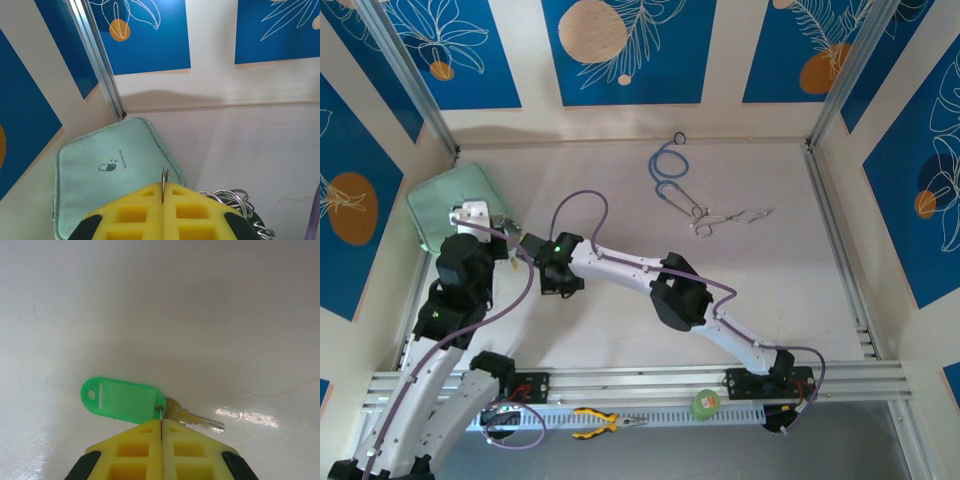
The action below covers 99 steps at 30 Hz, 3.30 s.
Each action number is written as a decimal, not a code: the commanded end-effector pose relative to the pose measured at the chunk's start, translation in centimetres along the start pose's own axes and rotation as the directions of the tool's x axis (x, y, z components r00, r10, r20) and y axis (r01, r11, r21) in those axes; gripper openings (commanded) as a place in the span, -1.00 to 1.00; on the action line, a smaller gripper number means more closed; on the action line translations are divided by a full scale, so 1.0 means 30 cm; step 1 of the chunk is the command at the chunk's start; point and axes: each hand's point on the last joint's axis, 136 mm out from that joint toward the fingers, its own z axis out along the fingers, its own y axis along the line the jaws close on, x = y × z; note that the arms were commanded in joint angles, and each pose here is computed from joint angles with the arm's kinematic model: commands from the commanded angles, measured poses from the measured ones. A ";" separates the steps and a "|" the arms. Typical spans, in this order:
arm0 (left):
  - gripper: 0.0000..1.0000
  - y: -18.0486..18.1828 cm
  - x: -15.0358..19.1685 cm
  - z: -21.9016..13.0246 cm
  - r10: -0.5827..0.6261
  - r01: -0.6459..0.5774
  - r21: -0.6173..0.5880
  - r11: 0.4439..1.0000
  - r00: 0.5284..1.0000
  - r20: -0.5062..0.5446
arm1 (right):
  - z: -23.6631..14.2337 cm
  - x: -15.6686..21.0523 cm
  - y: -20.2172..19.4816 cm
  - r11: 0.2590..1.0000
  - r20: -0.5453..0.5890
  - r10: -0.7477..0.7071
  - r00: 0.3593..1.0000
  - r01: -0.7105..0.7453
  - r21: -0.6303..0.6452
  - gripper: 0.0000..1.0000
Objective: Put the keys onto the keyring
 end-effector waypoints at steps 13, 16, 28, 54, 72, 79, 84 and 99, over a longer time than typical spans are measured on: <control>-1.00 -0.145 -0.090 -0.006 0.056 -0.078 0.245 0.966 0.994 0.097 | -0.383 0.045 -0.243 0.924 0.119 -0.322 0.939 0.339 -0.175 -1.00; -1.00 -0.225 -0.085 -0.009 0.061 -0.097 0.361 0.927 0.992 0.108 | -0.389 0.051 -0.426 0.926 0.084 -0.352 0.932 0.360 -0.111 -1.00; -1.00 -0.616 0.054 -0.082 0.171 -0.245 0.741 0.625 0.969 0.176 | -0.448 0.149 -0.819 0.940 -0.093 -0.303 0.948 0.281 -0.194 -1.00; -1.00 -0.726 0.281 -0.137 0.326 -0.340 0.824 0.453 0.924 0.202 | -0.191 0.166 -0.772 0.955 -0.178 -0.261 0.949 0.227 -0.190 -1.00; -1.00 -0.732 0.292 -0.137 0.339 -0.335 0.831 0.443 0.921 0.190 | -0.156 0.187 -0.742 0.950 -0.206 -0.295 0.933 0.265 -0.163 -0.55; -1.00 -0.733 0.290 -0.136 0.342 -0.338 0.830 0.443 0.920 0.192 | -0.154 0.185 -0.739 0.950 -0.208 -0.294 0.933 0.262 -0.168 -0.59; -1.00 -0.732 0.291 -0.135 0.344 -0.340 0.828 0.446 0.919 0.193 | -0.151 0.189 -0.736 0.950 -0.215 -0.294 0.931 0.261 -0.170 -0.60; -1.00 -0.727 0.289 -0.130 0.346 -0.345 0.821 0.454 0.918 0.194 | -0.146 0.197 -0.737 0.953 -0.231 -0.290 0.929 0.258 -0.160 -0.68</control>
